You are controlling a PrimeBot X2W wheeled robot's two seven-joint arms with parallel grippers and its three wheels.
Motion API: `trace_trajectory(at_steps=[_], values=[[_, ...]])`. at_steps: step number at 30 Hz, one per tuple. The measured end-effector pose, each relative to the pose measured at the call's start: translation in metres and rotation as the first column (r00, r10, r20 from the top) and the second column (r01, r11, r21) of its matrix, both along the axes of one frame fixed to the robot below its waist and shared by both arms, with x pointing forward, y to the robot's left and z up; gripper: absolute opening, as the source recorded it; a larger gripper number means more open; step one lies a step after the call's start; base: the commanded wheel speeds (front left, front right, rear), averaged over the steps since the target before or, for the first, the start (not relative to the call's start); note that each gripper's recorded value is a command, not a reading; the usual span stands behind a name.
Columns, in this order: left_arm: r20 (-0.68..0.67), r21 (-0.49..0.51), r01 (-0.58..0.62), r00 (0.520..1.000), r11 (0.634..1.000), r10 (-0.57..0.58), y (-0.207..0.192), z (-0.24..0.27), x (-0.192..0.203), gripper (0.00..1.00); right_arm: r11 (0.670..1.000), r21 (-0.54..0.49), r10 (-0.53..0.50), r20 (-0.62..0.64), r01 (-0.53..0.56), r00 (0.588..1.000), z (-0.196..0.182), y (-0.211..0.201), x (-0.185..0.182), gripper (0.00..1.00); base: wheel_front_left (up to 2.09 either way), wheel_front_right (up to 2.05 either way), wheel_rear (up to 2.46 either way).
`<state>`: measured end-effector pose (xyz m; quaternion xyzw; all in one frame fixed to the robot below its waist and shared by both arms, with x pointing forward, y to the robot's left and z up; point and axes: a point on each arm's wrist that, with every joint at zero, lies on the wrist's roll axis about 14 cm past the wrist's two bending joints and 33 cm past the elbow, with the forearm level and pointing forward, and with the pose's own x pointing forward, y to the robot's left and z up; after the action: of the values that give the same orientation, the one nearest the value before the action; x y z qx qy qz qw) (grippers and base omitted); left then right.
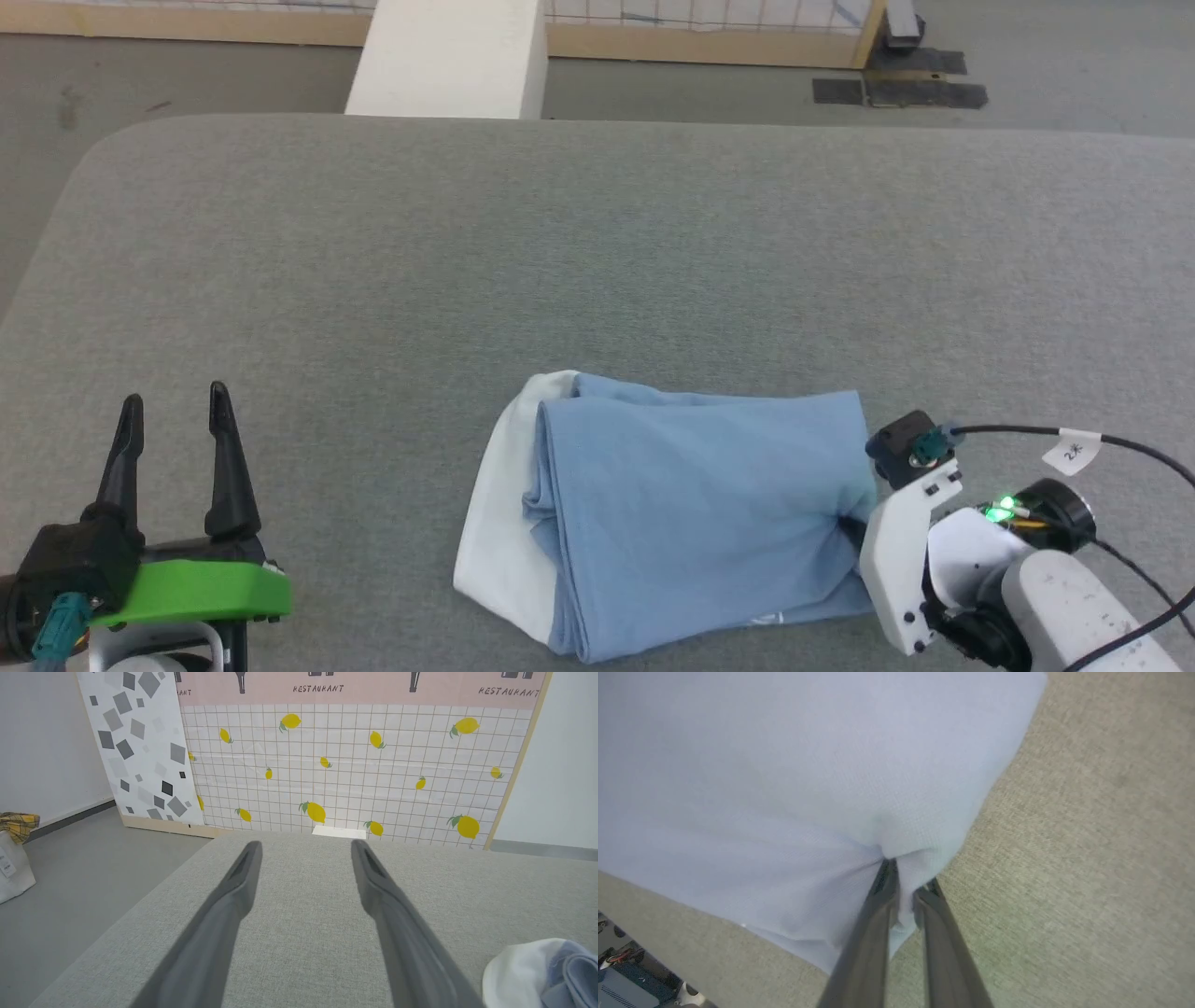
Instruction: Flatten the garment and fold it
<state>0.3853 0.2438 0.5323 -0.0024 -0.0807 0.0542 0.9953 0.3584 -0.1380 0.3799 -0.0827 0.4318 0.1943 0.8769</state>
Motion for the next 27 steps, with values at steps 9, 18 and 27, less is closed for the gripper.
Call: trace_trajectory(at_steps=[9,18,27], values=[[0.054,-0.004,0.052,0.997,0.999,-0.052,-0.021,0.013,0.029,1.0,0.989,-0.12,-0.082,0.059,0.088,0.995,0.022,-0.08,0.006,0.0,0.0,0.0,0.0],[0.071,0.027,0.206,0.976,0.978,-0.207,-0.068,0.018,0.075,1.0,0.886,-0.281,-0.341,0.143,0.368,0.929,0.056,-0.22,-0.012,0.0,0.0,0.0,0.0],[0.005,0.044,0.303,0.953,0.952,-0.303,-0.096,-0.007,0.117,1.0,0.708,-0.383,-0.562,0.203,0.593,0.802,0.066,-0.322,-0.026,0.0,0.0,0.0,0.0]])
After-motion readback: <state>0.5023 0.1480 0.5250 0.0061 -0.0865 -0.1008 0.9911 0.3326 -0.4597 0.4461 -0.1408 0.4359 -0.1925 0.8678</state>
